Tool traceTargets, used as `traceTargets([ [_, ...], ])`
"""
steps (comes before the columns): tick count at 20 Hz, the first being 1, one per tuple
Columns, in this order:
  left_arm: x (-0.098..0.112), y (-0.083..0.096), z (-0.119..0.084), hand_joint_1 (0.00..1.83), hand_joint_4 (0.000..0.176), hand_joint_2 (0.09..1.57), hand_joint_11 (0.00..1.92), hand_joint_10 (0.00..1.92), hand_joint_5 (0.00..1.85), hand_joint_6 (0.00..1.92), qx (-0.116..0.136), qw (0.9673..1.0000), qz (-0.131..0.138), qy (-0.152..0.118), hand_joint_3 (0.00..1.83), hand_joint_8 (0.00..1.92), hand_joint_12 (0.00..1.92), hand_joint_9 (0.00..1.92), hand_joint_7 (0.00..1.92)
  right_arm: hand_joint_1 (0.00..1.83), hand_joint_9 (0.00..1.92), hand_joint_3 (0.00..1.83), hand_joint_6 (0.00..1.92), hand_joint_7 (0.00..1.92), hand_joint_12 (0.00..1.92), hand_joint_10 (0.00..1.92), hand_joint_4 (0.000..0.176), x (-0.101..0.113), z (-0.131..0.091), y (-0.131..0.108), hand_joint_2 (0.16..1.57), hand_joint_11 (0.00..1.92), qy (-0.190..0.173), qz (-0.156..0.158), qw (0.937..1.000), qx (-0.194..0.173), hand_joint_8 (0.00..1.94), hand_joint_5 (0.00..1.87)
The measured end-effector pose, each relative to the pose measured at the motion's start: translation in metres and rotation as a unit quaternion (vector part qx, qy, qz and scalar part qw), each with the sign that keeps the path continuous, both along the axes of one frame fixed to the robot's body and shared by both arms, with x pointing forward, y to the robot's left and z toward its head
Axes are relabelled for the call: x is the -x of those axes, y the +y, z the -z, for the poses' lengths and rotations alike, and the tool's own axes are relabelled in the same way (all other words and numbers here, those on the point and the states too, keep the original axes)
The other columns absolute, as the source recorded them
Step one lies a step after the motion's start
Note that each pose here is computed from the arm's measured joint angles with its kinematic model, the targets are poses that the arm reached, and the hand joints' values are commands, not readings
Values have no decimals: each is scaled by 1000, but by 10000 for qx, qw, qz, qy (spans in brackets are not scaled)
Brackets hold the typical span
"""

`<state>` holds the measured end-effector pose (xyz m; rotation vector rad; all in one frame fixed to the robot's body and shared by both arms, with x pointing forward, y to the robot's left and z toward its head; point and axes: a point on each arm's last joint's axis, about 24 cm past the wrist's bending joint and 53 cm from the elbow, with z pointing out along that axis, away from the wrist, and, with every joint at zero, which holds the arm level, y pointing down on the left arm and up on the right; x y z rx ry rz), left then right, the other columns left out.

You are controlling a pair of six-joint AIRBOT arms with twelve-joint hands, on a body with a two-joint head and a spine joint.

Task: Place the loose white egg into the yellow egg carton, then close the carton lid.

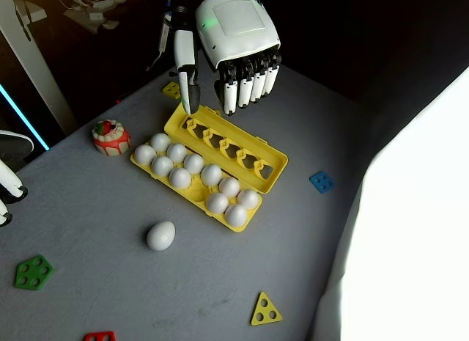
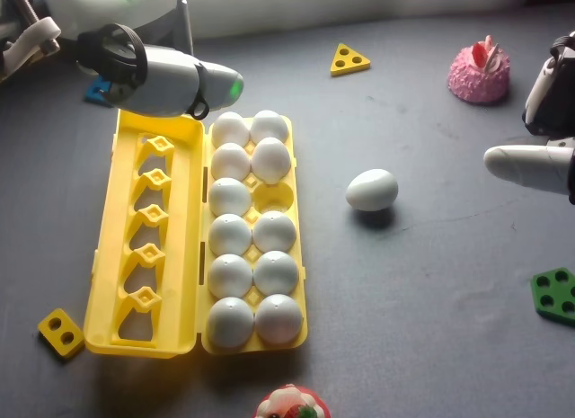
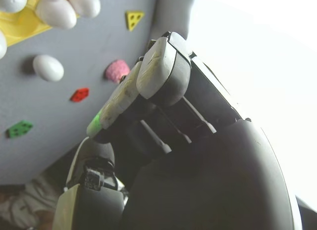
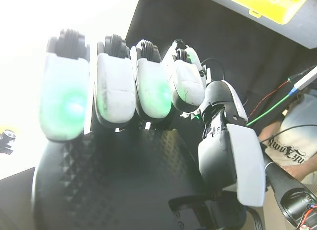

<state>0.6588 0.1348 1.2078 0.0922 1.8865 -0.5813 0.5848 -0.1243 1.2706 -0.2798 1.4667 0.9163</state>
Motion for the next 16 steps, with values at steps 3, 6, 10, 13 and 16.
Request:
traceTargets([
  [3, 2, 0, 7, 735, 0, 1236, 0, 46, 415, 10, -59, 10000, 27, 54, 18, 2, 1243, 451, 424, 560, 158, 21, 169, 340, 1222, 380, 0, 0, 3, 0, 1158, 0, 23, 5, 10000, 54, 3, 252],
  [6, 2, 2, 10, 703, 13, 1254, 0, 14, 347, 0, -87, 9999, 4, 83, 13, 0, 1201, 415, 403, 577, 169, 0, 74, 303, 1141, 284, 0, -1, 8, -1, 1126, 0, 41, 34, 9998, 171, 0, 273],
  [10, 2, 2, 9, 620, 18, 1285, 0, 5, 317, 4, -79, 9999, 0, 79, 17, 1, 1172, 406, 397, 620, 176, 0, 56, 265, 1196, 268, 0, -15, 11, -16, 1059, 0, 368, 480, 9980, -161, 0, 294],
  [13, 1, 1, 6, 662, 22, 1267, 0, 6, 305, 2, -42, 10000, -5, 60, 4, 6, 1178, 411, 414, 663, 127, 0, 28, 185, 1135, 240, 3, -23, 26, -24, 1019, 0, 774, 733, 9942, -145, 0, 258],
  [16, -1, 3, 4, 617, 29, 1283, 0, 0, 278, 4, -35, 10000, -20, 34, 7, 7, 1140, 393, 430, 1014, 64, 0, 14, 125, 966, 211, 17, -38, 36, -31, 1001, 0, 1132, 1196, 9860, -272, 0, 253],
])
